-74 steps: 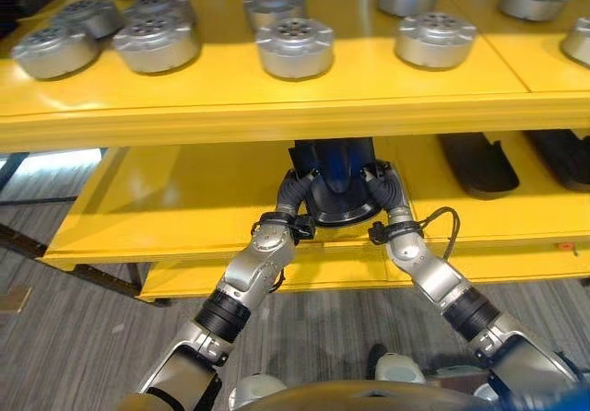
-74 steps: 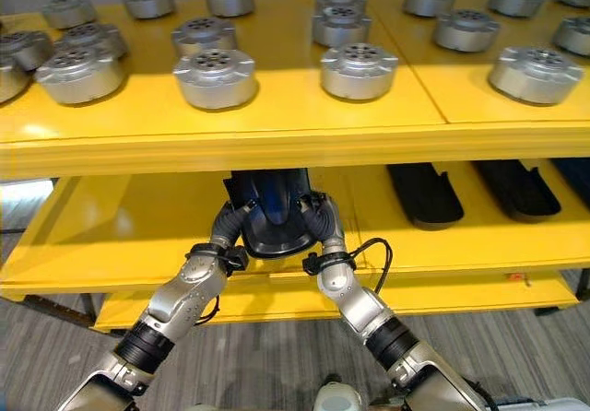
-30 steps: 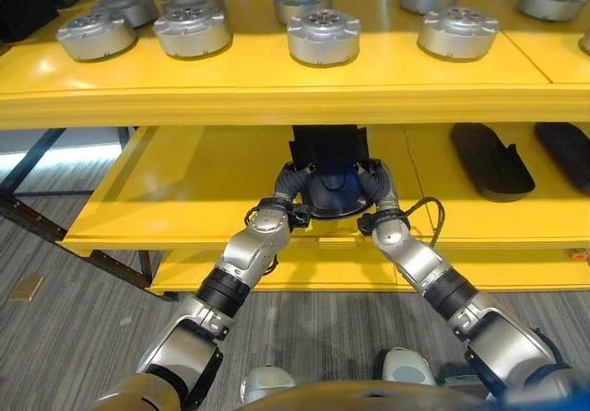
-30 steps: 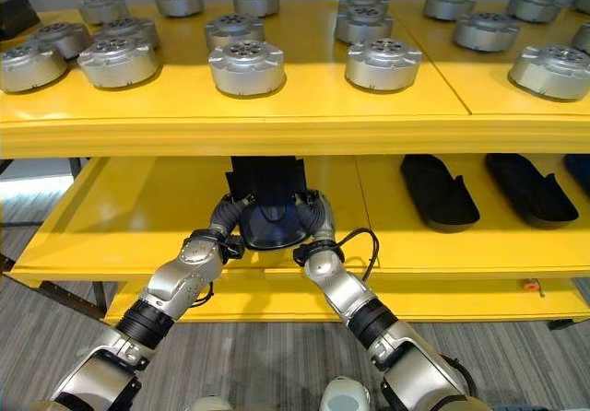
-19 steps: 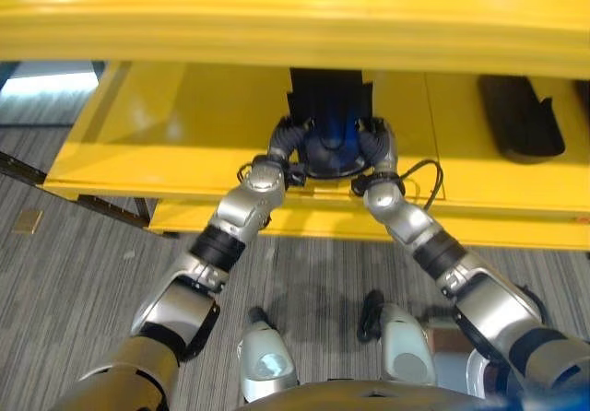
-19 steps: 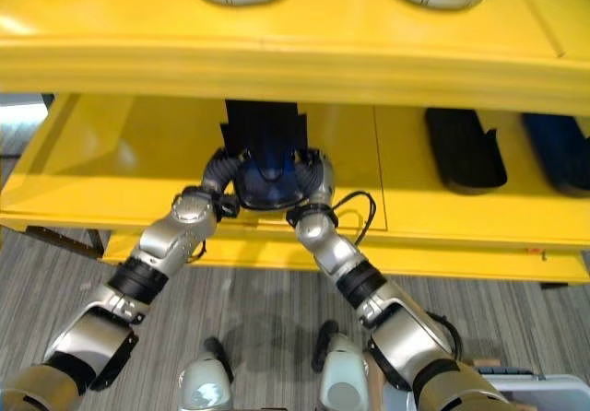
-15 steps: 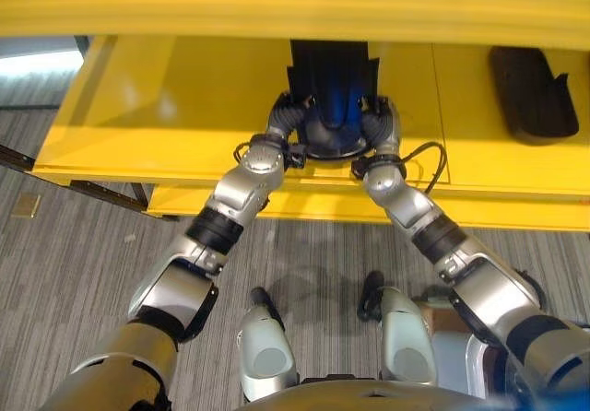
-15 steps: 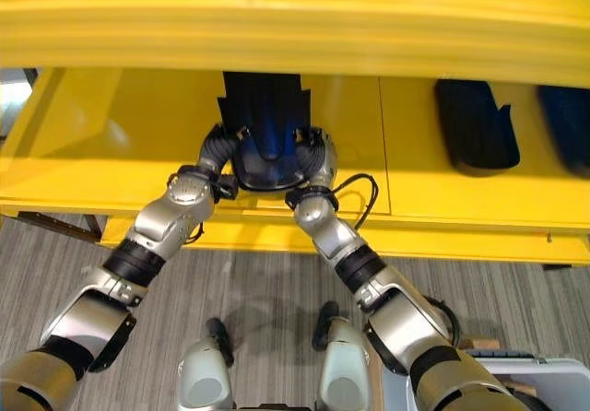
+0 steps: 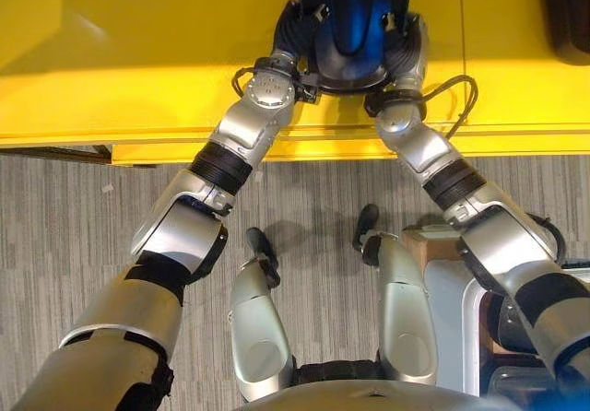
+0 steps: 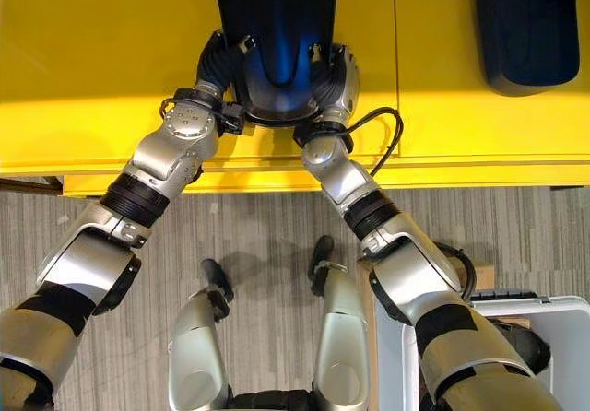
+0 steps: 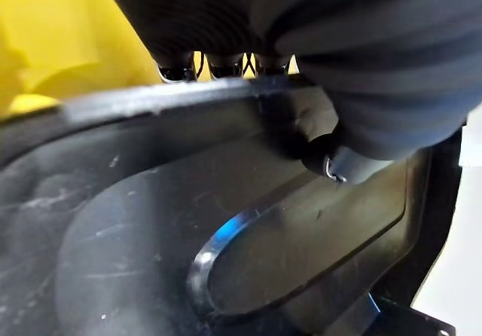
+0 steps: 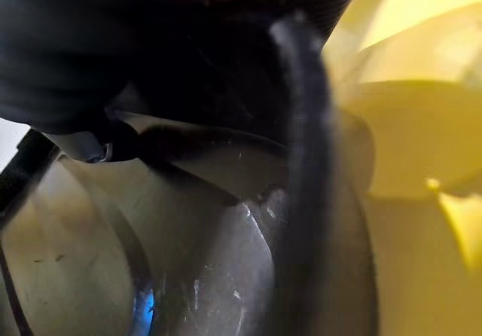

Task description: Move parts from the plastic box to the shelf.

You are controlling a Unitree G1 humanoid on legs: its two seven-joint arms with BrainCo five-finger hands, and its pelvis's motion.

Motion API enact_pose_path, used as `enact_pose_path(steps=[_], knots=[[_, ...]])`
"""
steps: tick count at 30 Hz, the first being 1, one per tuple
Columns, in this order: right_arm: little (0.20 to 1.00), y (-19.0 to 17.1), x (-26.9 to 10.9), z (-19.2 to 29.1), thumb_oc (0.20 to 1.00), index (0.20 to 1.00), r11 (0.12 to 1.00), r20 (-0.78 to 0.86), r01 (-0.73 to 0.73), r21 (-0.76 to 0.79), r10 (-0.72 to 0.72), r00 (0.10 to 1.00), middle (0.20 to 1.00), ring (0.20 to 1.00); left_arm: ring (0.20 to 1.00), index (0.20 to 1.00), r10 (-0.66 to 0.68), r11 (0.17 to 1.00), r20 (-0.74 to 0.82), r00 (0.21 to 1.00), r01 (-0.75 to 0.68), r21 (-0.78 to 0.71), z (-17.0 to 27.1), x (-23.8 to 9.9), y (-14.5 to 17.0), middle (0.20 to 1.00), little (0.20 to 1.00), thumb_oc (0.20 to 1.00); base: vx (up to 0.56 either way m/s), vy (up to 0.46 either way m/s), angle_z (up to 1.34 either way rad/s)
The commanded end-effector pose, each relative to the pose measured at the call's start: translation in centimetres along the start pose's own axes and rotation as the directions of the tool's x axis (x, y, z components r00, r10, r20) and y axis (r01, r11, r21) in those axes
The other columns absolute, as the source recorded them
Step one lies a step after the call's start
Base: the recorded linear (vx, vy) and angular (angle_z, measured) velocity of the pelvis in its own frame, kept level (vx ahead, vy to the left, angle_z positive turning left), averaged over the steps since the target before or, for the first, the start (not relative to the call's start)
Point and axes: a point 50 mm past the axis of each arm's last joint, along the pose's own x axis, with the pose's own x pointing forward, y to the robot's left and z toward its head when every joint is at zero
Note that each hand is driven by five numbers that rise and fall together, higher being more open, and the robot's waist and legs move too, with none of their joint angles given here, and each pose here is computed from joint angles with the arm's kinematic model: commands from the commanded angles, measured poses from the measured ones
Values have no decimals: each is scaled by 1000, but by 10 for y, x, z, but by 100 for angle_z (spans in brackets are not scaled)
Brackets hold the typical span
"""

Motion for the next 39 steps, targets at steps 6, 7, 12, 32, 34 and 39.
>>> enact_pose_path(steps=[6,7,12,32,34,39], knots=[[200,-18,30,43,200,200,995,113,94,40,-98,989,200,200,200,200,-191,982,297,936,177,72,62,-2,-44,200,200,200,0,0,0],[200,-20,31,43,200,200,995,120,97,38,-101,988,200,200,200,200,-190,982,299,935,176,75,62,-2,-43,200,200,200,6,-5,-3],[200,-24,36,48,200,200,995,141,98,35,-102,985,200,200,200,200,-181,983,288,940,167,73,61,0,-44,200,200,200,2,-1,-1],[1000,-35,35,65,1000,1000,952,233,276,129,-300,925,1000,1000,1000,1000,-44,999,342,939,41,16,56,1,-26,1000,1000,1000,1,-5,0],[1000,-37,34,65,1000,1000,946,245,290,142,-317,916,1000,1000,1000,1000,-29,1000,355,934,27,11,56,0,-25,1000,1000,1000,-1,16,0],[1000,-38,30,71,1000,1000,943,271,285,172,-323,907,1000,1000,1000,1000,23,1000,403,915,-21,-9,62,-4,-25,1000,1000,1000,0,0,0]])
